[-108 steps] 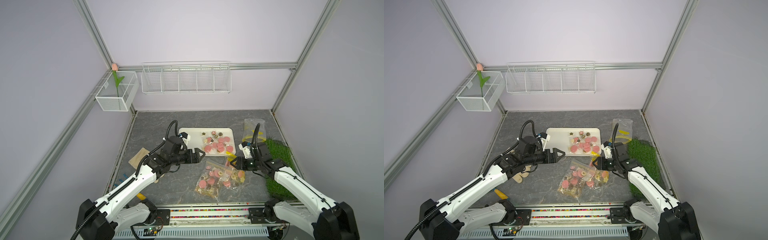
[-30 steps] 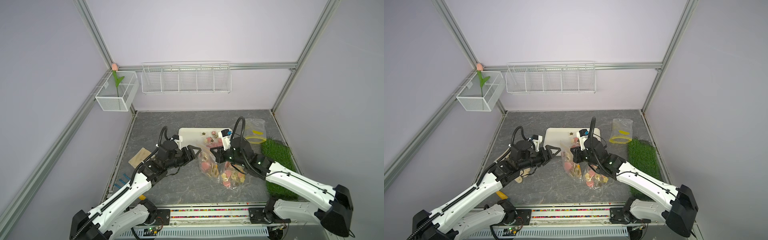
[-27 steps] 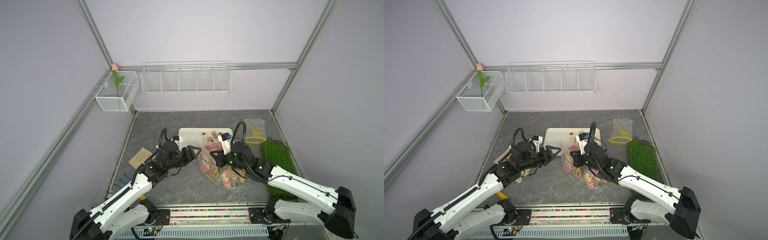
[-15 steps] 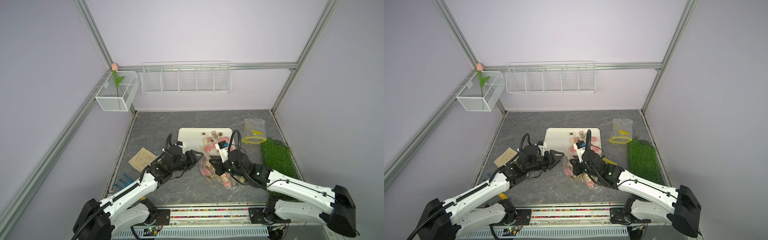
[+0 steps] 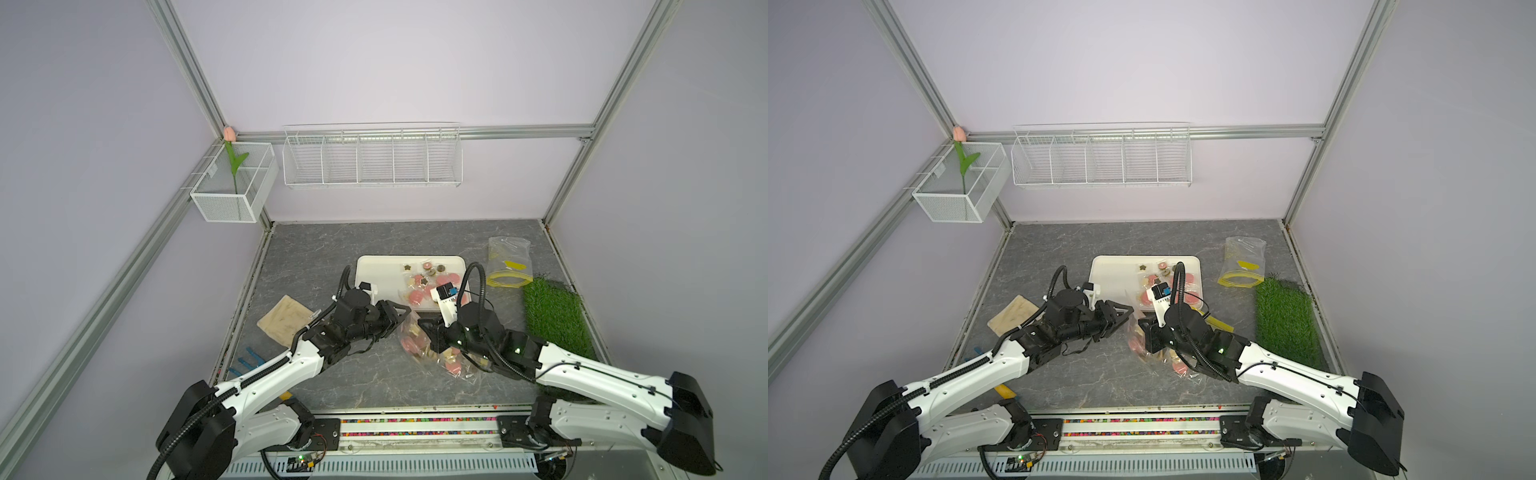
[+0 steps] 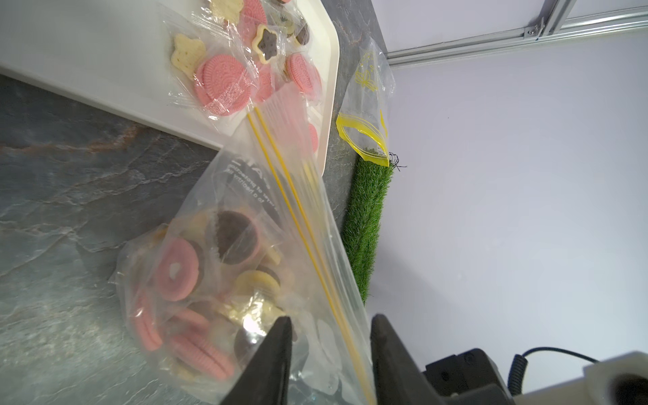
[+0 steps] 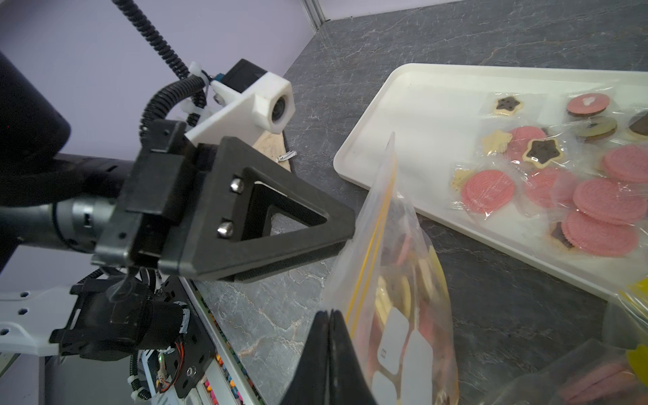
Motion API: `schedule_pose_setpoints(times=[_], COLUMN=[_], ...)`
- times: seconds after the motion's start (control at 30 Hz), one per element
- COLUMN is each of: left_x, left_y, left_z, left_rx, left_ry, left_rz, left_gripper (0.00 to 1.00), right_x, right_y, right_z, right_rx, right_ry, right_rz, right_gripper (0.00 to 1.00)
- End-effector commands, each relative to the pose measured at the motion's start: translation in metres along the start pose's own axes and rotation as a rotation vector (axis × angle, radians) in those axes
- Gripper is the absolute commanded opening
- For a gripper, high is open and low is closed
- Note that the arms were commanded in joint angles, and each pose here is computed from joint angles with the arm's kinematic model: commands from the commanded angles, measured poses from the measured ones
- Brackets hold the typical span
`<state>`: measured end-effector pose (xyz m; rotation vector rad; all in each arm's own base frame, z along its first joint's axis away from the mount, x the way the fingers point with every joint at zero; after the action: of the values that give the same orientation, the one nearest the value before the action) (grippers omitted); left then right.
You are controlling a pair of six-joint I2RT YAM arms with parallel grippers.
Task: Pour cookies out of the ziploc bag
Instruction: Place the ziploc bag at the center of the board, then open the ziploc bag at the center of the board.
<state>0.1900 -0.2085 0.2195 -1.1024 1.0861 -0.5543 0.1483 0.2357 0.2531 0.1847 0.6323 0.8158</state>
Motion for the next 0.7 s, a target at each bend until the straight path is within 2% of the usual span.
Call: schedule_pose_setpoints(times=[0.0, 0.17, 0.3, 0.4, 0.47, 0.53, 0.63, 0.67], left_x=[0.0020, -0.0003, 0.0002, 0.0016, 0.0015, 0.0007, -0.0008, -0.0016], left_y=[-0.0097, -0.0134, -0.0125, -0.0131, -0.0132, -0.0139, -0.0148, -0.0160], left_z=[0.0001, 0.0007, 0.0018, 0.0016, 0.0019, 0.0017, 0.0029, 0.0030], left_rx=[-0.002, 0.015, 0.017, 0.019, 0.025, 0.040, 0.073, 0.087], left_ry=[0.002, -0.012, -0.025, -0.013, -0.014, -0.017, -0.031, -0.033], left_rz=[-0.050, -0.052, -0.043, -0.043, -0.037, -0.030, -0.019, -0.020], left_gripper=[0.36, 0.25, 0.12, 0.08, 0.02, 0.00, 0.00, 0.00], right_x=[0.0002, 0.0030, 0.0031, 0.0018, 0.0020, 0.0019, 0.0006, -0.0004], right_y=[0.0034, 0.0067, 0.0087, 0.0084, 0.0077, 0.0076, 0.0084, 0.0078], right_z=[-0.0001, -0.0014, -0.0018, -0.0035, -0.0042, -0.0041, -0.0038, -0.0034], right_rx=[-0.019, -0.022, -0.028, -0.028, -0.023, -0.019, -0.025, -0.026], right_ry=[-0.023, -0.016, -0.007, -0.012, -0.010, -0.006, 0.018, 0.026], right_rz=[0.025, 0.041, 0.039, 0.034, 0.028, 0.025, 0.018, 0.006], right_gripper=[0.07, 0.07, 0.07, 0.07, 0.07, 0.11, 0.25, 0.32])
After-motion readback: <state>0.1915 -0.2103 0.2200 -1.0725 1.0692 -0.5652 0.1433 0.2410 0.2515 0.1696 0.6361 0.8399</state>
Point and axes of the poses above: each gripper's point midway between its finger pads, its own x axis out along the fingers, its own y axis along the line the jaws close on, z = x × y, the point moved 10 cm from there along -x, back along the fingers, and after that the axes turned 4 degrees about -x, right-handed, at the moved point
